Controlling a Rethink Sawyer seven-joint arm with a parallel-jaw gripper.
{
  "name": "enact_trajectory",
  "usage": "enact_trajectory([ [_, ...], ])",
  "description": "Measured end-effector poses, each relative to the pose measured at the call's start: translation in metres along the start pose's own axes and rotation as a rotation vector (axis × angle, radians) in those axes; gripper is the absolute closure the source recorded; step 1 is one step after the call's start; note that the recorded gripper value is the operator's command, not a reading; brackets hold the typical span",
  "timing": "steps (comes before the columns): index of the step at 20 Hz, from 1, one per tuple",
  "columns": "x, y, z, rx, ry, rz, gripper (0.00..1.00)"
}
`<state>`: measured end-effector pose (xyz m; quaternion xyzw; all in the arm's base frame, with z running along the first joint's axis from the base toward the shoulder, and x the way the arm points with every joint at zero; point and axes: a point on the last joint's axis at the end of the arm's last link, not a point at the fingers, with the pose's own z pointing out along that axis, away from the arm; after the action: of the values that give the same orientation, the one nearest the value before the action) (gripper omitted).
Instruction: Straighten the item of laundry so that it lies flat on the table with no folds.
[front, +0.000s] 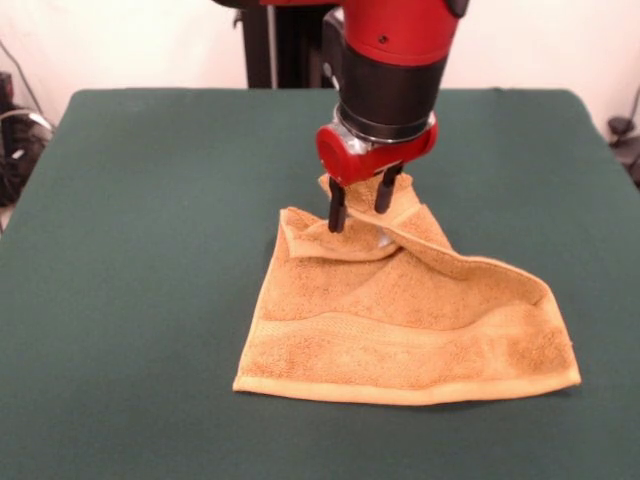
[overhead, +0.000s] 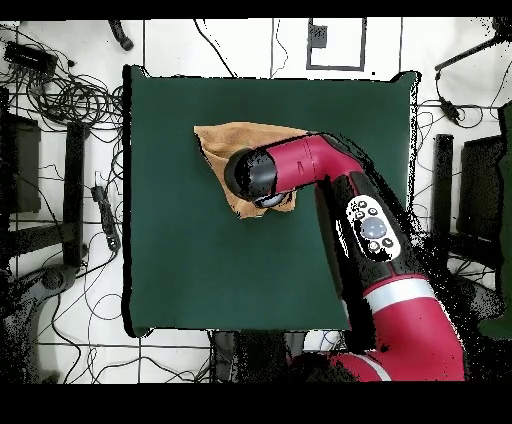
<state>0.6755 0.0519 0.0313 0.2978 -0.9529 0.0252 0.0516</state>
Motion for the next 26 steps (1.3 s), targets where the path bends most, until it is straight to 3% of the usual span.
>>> enact_trajectory([
  [10, 0.003, 0.011, 0.021, -0.030, 0.021, -0.008, 0.00],
  [20, 0.004, 0.012, 0.024, -0.032, 0.024, -0.010, 0.00],
  [21, 0.004, 0.012, 0.024, -0.032, 0.024, -0.010, 1.00],
  [26, 0.004, 0.012, 0.024, -0.032, 0.024, -0.010, 1.00],
])
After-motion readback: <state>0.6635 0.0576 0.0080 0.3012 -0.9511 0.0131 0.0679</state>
